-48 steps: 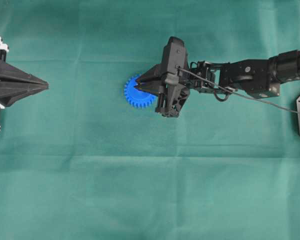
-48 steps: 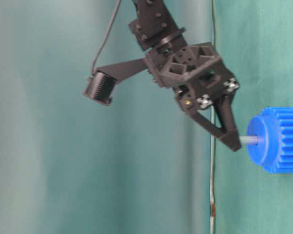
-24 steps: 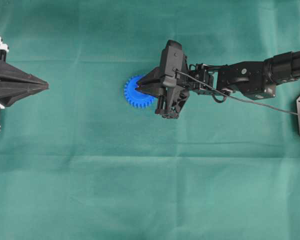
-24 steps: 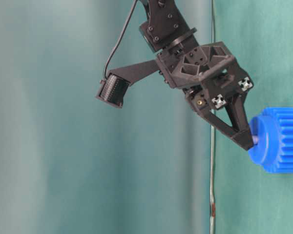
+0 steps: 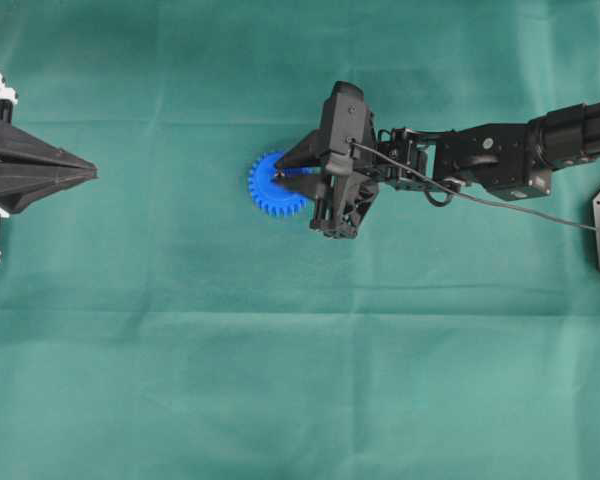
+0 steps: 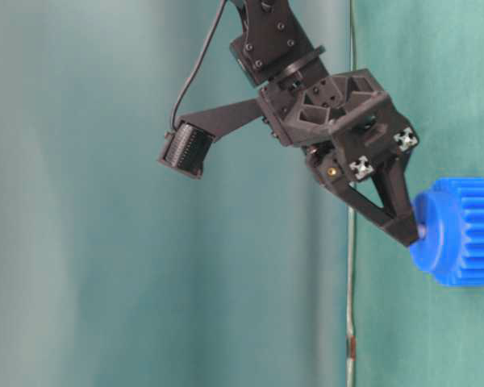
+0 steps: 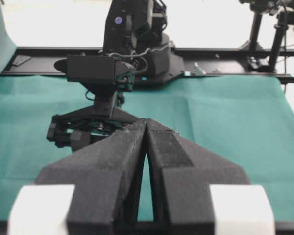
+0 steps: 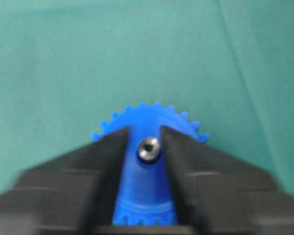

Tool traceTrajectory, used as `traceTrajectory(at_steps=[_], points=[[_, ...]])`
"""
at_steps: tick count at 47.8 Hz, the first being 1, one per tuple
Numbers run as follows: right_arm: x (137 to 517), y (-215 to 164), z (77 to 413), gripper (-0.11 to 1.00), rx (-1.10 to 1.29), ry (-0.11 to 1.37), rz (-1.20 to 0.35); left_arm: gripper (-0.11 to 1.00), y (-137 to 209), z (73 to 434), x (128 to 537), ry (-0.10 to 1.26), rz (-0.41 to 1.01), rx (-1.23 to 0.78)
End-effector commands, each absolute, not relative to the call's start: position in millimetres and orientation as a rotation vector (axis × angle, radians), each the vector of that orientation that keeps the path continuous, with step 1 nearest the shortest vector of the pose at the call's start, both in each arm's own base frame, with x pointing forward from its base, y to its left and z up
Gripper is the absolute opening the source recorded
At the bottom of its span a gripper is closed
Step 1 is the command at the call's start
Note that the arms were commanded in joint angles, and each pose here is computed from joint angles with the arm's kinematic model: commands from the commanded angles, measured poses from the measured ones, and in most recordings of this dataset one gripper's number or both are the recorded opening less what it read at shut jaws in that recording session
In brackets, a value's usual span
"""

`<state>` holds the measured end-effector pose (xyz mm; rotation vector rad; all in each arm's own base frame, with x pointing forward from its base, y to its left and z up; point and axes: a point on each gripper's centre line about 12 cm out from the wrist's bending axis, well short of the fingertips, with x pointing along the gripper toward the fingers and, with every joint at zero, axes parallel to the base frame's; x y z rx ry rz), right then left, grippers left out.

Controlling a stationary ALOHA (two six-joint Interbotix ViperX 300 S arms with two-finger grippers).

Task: Insert the shaft placed at a random location into the center hole of the medium gear at another random location.
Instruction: 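Open the right gripper and raise it off the inserted shaft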

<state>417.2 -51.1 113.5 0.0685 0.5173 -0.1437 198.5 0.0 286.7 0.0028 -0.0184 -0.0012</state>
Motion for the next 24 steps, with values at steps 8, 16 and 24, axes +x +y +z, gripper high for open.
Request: traceTrajectory(at_steps=[8,16,24], points=[[425,-51,132,0.88,0.063,0.458,-0.141,0.0,0,295,200,-0.04,-0.002,0.004],[424,-51,138,0.82,0.063,0.449,-0.14,0.0,0,295,200,-0.04,-0.002,0.004],[420,-50,162,0.81,0.058,0.415,-0.137,0.0,0,295,200,-0.041,-0.003,0.006]])
